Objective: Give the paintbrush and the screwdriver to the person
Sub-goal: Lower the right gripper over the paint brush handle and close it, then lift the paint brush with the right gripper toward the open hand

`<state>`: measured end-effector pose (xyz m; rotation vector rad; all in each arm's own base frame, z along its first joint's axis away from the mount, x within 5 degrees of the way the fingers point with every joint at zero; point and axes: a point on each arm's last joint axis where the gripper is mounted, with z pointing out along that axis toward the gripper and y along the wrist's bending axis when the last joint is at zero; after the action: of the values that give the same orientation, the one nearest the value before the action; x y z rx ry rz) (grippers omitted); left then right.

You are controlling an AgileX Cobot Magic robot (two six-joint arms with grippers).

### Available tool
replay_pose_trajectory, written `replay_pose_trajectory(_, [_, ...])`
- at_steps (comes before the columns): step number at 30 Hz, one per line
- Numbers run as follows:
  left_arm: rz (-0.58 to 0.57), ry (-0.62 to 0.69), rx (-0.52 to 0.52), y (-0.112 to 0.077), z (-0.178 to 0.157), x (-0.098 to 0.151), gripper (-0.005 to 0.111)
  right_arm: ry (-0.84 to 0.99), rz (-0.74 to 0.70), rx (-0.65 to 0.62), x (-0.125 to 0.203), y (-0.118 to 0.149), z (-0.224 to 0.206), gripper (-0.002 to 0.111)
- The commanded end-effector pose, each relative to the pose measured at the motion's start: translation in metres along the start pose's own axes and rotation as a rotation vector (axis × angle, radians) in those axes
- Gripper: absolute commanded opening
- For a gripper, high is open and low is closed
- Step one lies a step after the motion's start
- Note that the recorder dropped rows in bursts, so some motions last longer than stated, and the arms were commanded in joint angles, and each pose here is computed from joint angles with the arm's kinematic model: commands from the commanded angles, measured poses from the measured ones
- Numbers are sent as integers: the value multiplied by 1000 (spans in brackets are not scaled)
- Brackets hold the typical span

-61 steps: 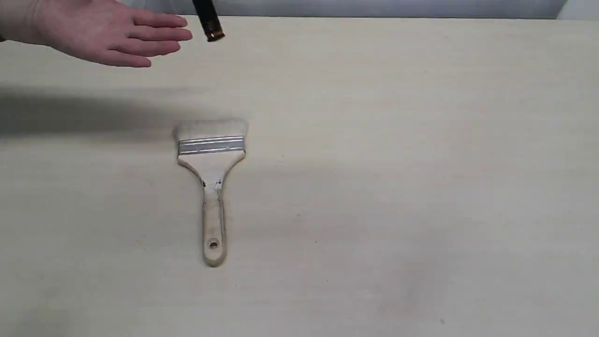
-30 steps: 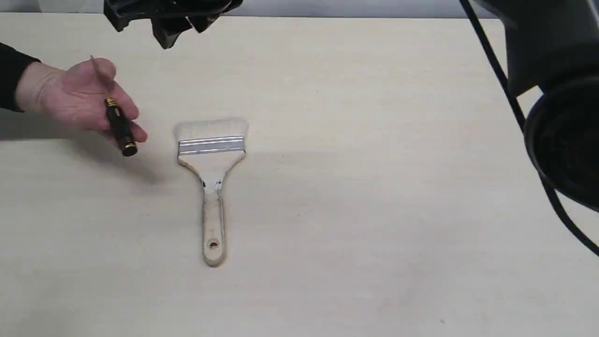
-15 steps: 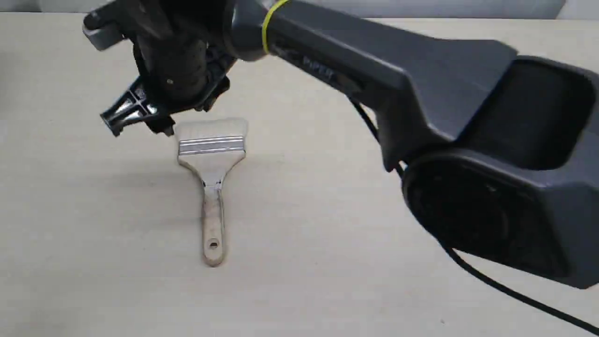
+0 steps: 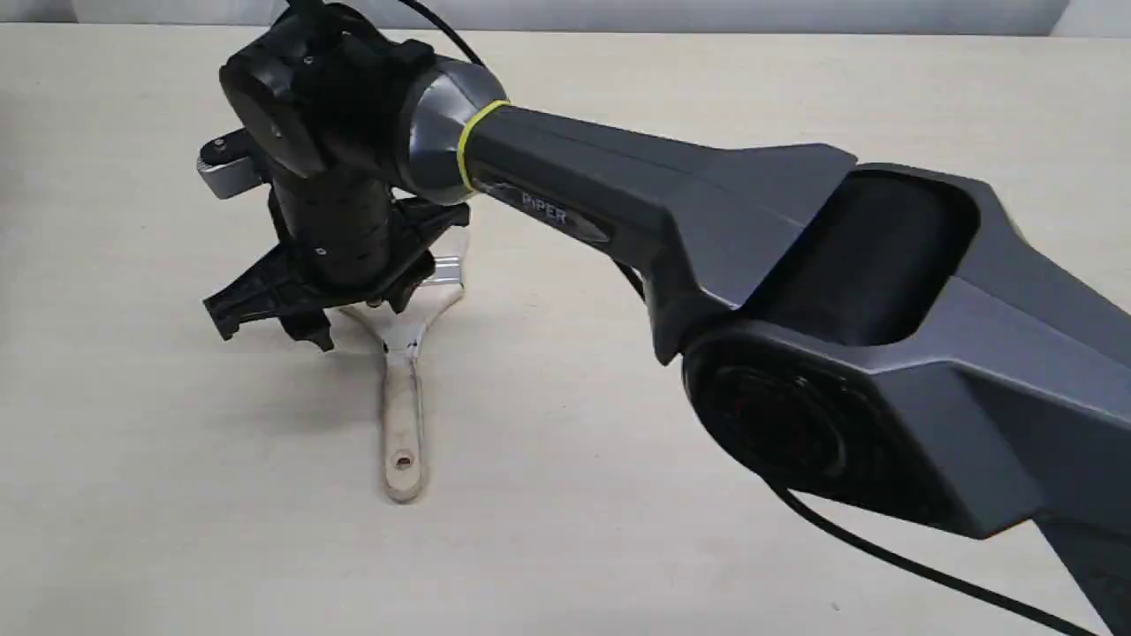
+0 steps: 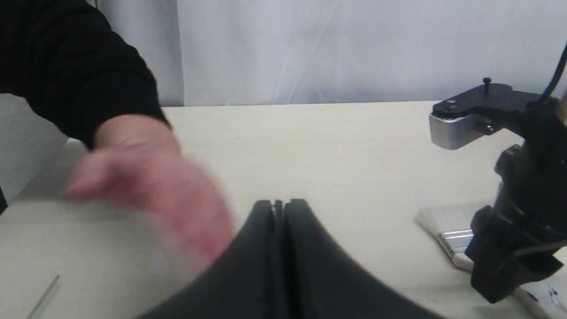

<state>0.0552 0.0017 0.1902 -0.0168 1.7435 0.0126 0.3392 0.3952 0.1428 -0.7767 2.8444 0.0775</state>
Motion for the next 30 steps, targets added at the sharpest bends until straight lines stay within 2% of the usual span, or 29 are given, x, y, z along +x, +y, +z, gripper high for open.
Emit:
replay_pose_trajectory(1, [-2,-11,7,0,0,0,0,31,55,-47,1,-5,-3,56])
replay_pose_trajectory(6, [-2,-11,7,0,0,0,0,65,102,10,7,-23,2,52])
replay_pose_trajectory(8, [-2,-11,7,0,0,0,0,111,128,-7,13,-27,7,52])
replay_pose_trajectory(20, [-3,-11,8,0,0,0,0,185,129,-2,26,-30,23,50])
replay_pose_trajectory(23, [-6,-10,8,-1,0,0,0,182,123,6,26,-31,23,38])
replay_pose_trajectory(28, [-6,-10,8,-1,0,0,0,156,88,77,24,-38,23,7])
replay_pose_trajectory(30, [-6,-10,8,-1,0,0,0,144,70,108,23,-40,23,4])
